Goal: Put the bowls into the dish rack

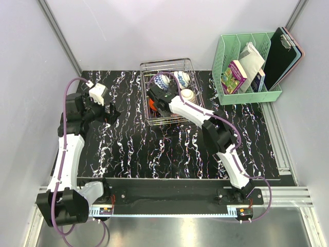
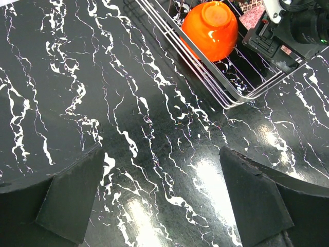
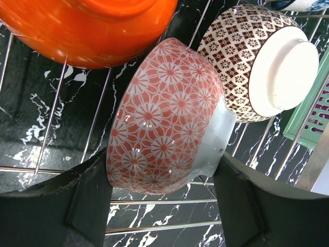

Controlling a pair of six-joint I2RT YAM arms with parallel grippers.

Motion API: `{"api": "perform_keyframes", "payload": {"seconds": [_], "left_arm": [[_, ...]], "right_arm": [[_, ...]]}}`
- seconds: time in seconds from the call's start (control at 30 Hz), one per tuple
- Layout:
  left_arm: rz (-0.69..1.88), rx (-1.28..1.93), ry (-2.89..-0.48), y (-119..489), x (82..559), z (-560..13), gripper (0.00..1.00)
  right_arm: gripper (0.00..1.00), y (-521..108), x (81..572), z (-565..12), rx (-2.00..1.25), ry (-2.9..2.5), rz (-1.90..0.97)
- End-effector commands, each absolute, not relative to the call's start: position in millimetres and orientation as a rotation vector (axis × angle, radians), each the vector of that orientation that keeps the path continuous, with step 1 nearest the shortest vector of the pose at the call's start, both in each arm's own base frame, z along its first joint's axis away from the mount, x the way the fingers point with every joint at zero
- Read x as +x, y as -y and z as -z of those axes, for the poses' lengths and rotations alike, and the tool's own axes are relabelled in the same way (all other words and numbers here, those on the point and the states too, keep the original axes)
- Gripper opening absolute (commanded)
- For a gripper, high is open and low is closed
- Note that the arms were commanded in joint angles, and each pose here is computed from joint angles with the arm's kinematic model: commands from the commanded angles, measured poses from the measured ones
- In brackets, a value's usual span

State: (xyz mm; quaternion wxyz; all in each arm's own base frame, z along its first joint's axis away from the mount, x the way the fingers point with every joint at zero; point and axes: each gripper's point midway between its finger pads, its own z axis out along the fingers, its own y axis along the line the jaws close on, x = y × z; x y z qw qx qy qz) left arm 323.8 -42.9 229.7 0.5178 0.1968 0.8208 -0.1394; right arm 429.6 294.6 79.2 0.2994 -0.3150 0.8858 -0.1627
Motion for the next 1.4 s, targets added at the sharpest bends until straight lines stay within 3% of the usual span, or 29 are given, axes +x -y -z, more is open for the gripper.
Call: {"api": "perform_keyframes", "payload": {"seconds": [0.0, 0.23, 1.0, 1.37], "left_arm": [[0.328, 0.491, -1.897, 44, 330, -245, 0.99], [0.326, 0.489, -1.895, 44, 331, -246, 0.99], [0.335, 0.495, -1.894, 45, 334, -246, 0.99], [0.336, 0.495, -1.916, 43, 345, -239, 0.99]], "right_arm": [[0.76, -332, 370, -60, -1.099, -2.486, 0.114], [1.00, -348, 355, -78, -1.185, -2.477, -0.068], [0.99, -356, 353, -119, -1.256, -2.367, -0.149], [0.79, -332, 404, -197, -1.008, -2.188, -0.019]]}}
